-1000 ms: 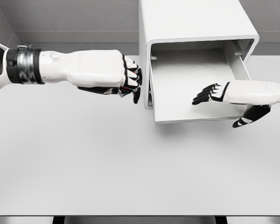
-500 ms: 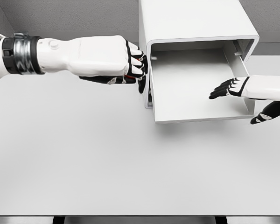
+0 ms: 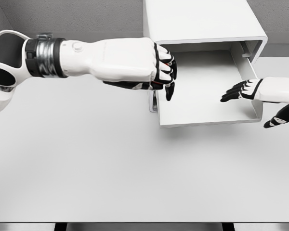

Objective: Slide open multi-storey tabletop storage cabinets and put open load switch and slide close multi-storey tabletop storage cabinets

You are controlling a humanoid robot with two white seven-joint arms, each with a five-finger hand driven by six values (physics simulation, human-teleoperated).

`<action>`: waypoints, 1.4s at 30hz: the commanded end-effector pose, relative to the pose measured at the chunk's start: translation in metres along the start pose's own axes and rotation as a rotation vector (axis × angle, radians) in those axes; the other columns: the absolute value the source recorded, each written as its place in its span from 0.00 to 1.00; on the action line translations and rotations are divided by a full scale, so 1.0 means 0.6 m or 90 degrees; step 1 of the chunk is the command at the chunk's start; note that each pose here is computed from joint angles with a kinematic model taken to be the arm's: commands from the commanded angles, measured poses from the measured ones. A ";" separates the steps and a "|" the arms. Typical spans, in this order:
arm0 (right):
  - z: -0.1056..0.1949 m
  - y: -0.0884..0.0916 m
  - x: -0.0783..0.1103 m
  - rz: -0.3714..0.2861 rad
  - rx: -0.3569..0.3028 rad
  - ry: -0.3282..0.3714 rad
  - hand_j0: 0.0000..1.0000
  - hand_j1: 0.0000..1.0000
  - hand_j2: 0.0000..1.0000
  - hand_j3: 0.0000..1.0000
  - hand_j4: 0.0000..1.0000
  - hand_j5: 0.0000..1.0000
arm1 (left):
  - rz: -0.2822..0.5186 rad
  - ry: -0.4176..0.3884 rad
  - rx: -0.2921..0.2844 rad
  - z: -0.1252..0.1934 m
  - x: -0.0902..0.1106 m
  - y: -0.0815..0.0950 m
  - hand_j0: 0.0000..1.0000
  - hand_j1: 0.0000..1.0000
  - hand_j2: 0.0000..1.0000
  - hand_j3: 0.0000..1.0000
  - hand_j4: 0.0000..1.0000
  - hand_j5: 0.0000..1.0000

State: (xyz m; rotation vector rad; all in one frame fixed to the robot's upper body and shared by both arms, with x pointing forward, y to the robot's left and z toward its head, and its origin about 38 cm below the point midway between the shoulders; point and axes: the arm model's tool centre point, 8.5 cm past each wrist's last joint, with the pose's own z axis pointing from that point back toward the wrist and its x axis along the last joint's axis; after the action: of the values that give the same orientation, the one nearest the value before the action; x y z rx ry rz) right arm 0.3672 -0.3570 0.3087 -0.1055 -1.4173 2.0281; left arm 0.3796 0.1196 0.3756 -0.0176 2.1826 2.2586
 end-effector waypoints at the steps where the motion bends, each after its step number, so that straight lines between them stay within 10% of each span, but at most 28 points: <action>1: 0.015 -0.010 -0.001 0.003 -0.009 0.012 1.00 1.00 1.00 1.00 1.00 1.00 | 0.005 -0.010 0.009 -0.012 0.002 0.001 0.44 0.44 0.44 0.44 0.44 0.44; 42: 0.020 -0.011 0.001 0.007 -0.007 0.016 1.00 1.00 1.00 1.00 1.00 1.00 | 0.053 0.014 -0.013 -0.149 -0.052 -0.102 0.46 0.46 0.46 0.46 0.46 0.46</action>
State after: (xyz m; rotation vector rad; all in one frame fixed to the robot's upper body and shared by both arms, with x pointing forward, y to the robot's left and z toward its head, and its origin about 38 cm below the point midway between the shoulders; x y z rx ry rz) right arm 0.3648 -0.3645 0.3189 -0.1454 -1.4117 2.0289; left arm 0.4107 0.0330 0.3119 0.0475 2.2034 2.3321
